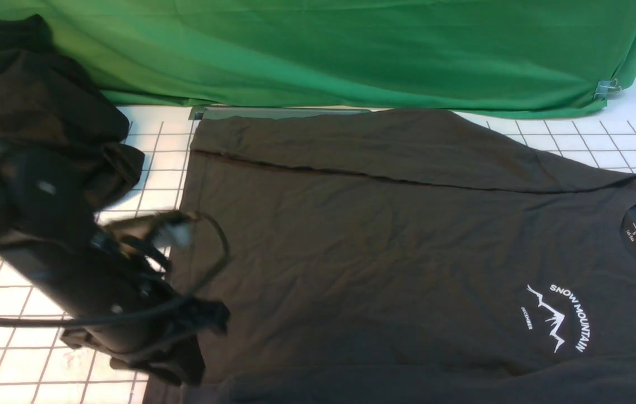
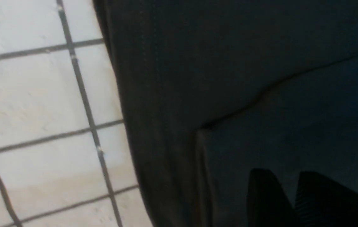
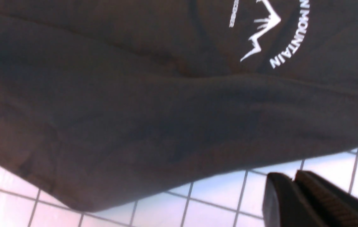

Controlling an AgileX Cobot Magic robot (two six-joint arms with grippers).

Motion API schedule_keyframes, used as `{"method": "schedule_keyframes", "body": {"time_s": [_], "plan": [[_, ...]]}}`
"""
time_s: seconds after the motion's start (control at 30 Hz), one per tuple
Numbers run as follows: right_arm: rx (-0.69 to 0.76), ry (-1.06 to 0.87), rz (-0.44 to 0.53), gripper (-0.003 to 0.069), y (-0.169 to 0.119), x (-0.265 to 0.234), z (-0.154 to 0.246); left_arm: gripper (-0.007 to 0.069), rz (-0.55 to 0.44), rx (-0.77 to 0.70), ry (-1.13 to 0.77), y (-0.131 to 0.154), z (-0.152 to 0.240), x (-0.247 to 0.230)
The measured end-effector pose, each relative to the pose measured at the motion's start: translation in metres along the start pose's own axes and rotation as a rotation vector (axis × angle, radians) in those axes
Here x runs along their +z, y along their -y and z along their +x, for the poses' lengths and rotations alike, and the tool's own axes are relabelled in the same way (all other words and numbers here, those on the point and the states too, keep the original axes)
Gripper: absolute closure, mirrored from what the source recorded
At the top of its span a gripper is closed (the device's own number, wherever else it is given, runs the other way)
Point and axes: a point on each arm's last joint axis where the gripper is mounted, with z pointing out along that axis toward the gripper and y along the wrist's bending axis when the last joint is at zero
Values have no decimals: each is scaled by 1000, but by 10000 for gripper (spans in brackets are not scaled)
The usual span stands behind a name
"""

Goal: Fold a long-sleeved shirt over a white checkered tablecloth.
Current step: 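Grasp the left edge of the dark T-shirt lying flat on the table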

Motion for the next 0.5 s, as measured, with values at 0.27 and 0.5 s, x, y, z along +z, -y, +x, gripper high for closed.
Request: {"method": "schedule_keyframes", "body": {"time_s": [0.27, 0.5], "plan": [[-6, 14, 2, 608, 0, 0, -1, 270, -75, 14, -31, -6, -13, 39], [-10, 24, 3, 599, 0, 0, -2, 222, -73, 8, -33, -6, -13, 41]]}}
